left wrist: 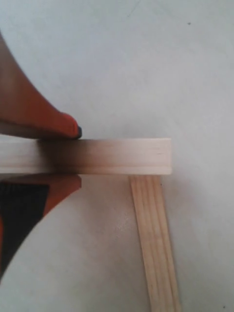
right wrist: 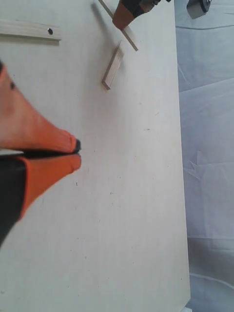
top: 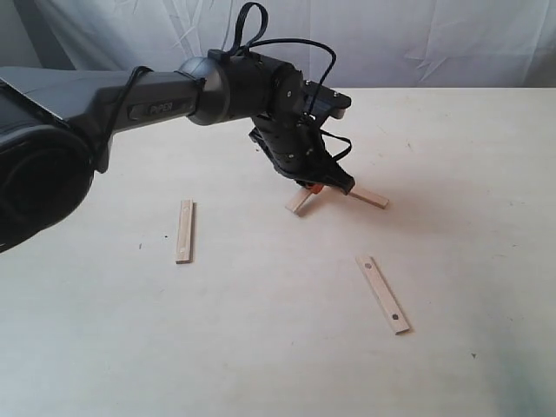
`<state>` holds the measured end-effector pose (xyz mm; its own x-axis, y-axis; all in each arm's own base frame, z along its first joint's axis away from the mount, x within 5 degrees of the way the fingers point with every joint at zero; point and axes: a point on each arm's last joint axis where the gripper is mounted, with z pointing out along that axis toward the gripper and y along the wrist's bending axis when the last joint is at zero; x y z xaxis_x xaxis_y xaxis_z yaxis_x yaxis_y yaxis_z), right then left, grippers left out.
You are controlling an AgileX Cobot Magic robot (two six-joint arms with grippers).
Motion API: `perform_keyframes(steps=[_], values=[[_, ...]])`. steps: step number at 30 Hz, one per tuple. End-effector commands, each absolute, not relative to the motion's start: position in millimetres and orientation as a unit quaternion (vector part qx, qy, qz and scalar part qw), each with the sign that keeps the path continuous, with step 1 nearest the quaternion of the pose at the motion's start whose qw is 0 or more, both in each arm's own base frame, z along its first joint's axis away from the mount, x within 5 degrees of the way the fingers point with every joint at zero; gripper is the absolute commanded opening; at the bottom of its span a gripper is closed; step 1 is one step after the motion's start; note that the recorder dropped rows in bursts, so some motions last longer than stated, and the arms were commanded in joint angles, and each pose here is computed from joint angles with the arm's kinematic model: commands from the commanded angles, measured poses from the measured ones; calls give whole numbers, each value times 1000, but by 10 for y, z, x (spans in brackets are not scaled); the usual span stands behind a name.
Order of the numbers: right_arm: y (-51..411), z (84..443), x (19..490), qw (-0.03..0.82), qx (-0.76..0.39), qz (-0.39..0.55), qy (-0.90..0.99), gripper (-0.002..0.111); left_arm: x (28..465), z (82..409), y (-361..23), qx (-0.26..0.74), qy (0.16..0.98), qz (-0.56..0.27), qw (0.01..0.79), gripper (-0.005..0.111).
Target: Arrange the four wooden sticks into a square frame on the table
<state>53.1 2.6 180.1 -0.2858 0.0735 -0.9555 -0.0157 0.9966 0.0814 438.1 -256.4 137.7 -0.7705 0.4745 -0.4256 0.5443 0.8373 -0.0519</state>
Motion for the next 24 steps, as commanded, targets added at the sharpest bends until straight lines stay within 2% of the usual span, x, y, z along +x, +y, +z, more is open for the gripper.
perform_keyframes(steps=[1, 9, 14, 20, 24], values=[[23, 1811, 531, 605, 20, 36, 795, 0, 4388, 1384, -2600, 272, 935, -92, 210, 0], [23, 1811, 531, 605, 20, 36, 795, 0, 4391, 1386, -2602, 272, 934, -92, 212, 2], [23, 1811, 531, 605, 20, 36, 795, 0, 4391, 1386, -2602, 272, 934, -92, 212, 29], [23, 1811, 531, 605, 20, 36, 795, 0, 4355, 1437, -2584, 273, 937, -89, 197, 30], [23, 1811, 531, 605, 20, 36, 795, 0, 4276, 1763, -2555, 273, 937, -97, 195, 28]])
